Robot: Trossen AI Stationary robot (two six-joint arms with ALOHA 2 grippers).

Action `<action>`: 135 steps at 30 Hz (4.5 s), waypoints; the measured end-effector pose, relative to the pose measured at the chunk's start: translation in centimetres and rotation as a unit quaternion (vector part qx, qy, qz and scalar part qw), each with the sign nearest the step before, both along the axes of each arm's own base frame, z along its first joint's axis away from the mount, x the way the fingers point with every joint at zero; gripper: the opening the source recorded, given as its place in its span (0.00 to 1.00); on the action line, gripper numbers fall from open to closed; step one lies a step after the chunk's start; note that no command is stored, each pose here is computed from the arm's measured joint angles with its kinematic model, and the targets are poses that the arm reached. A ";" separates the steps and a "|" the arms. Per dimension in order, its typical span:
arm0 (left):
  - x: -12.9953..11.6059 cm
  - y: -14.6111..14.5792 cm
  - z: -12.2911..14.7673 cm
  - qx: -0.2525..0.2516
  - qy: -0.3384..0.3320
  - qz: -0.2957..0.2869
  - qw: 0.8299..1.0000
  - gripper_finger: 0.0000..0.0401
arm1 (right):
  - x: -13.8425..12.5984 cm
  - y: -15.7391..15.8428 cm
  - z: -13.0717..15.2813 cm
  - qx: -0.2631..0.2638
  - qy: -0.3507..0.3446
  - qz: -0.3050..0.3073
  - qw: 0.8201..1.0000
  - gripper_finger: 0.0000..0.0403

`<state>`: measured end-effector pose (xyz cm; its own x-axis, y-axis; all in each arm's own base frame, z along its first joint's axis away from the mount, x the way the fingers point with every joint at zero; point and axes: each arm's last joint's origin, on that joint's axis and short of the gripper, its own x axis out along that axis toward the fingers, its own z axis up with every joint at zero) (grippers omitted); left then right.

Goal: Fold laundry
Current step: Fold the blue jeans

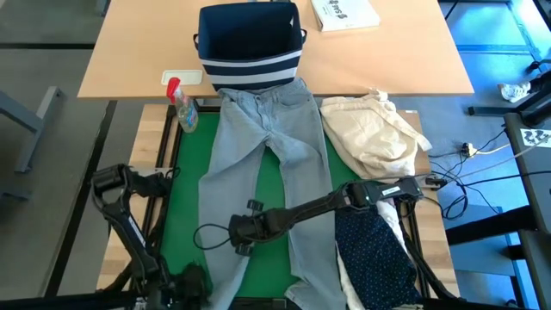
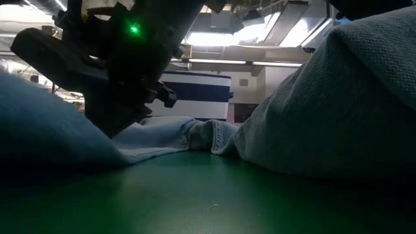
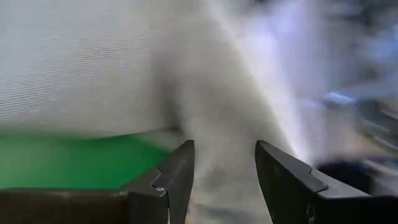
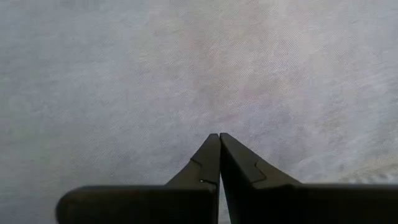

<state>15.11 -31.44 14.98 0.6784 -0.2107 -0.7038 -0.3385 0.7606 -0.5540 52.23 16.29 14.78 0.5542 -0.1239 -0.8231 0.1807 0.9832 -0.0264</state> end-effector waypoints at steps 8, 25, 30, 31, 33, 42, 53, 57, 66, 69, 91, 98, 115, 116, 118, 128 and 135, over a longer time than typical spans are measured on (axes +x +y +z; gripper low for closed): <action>1.1 0.3 1.4 -0.011 0.062 -0.176 0.982 0.41 | 0.1 -0.3 0.0 -0.004 0.000 0.003 1.000 0.02; -2.9 2.7 -4.0 0.058 0.071 0.082 0.992 0.41 | 0.2 -0.2 0.1 0.005 -0.009 -0.005 1.000 0.02; -0.5 3.6 -3.8 0.166 0.000 0.038 0.985 0.41 | 0.5 0.0 -1.1 0.017 -0.006 0.004 1.000 0.02; 0.0 3.9 -3.8 0.184 0.000 0.029 0.983 0.41 | 0.6 0.1 -1.4 0.025 -0.008 0.008 1.000 0.02; 1.0 4.6 -3.3 0.202 0.010 0.012 0.979 0.41 | 0.6 0.2 -1.5 0.036 -0.004 0.014 0.999 0.02; 2.0 8.3 8.2 0.179 -0.059 -0.052 0.981 0.41 | 1.1 1.4 -1.9 0.051 -0.043 0.023 0.997 0.02; -1.1 6.3 7.1 0.090 -0.013 -0.068 0.994 0.41 | 2.0 1.7 -2.8 0.051 -0.095 -0.001 0.994 0.02; -2.7 4.2 3.9 0.054 0.068 -0.057 0.995 0.41 | 2.2 1.3 -2.8 0.050 -0.099 -0.002 0.994 0.02; -4.3 1.7 -0.4 -0.003 0.195 -0.044 0.980 0.41 | 2.2 1.3 -2.8 0.050 -0.099 -0.003 0.994 0.02; -3.7 -0.6 1.0 -0.093 0.093 -0.096 0.987 0.41 | 2.2 1.3 -2.8 0.050 -0.099 -0.002 0.994 0.02; -4.7 1.2 4.0 -0.086 0.022 -0.003 0.996 0.41 | 2.3 1.1 -2.8 0.058 -0.089 0.037 0.994 0.02; -3.9 0.8 -0.1 -0.034 0.056 0.029 0.997 0.41 | 2.2 1.2 -2.8 0.060 -0.086 0.039 0.994 0.02; -1.0 -8.6 -5.5 -0.348 0.107 -0.150 0.919 0.41 | 2.2 1.1 -2.8 0.037 -0.082 0.075 0.993 0.02; -0.9 -8.6 -4.7 -0.359 0.104 -0.149 0.916 0.41 | 2.2 1.1 -2.8 0.036 -0.082 0.078 0.993 0.02; -1.0 -8.5 -2.6 -0.377 0.102 -0.144 0.909 0.41 | 2.3 1.1 -2.8 0.035 -0.081 0.085 0.992 0.02; -2.5 -2.9 4.1 -0.186 0.049 0.001 0.981 0.41 | 1.9 1.4 -0.7 0.057 -0.078 0.130 0.987 0.02; -2.5 1.4 4.9 0.006 0.033 0.042 0.999 0.41 | 0.3 3.3 6.6 0.097 -0.144 0.157 0.972 0.02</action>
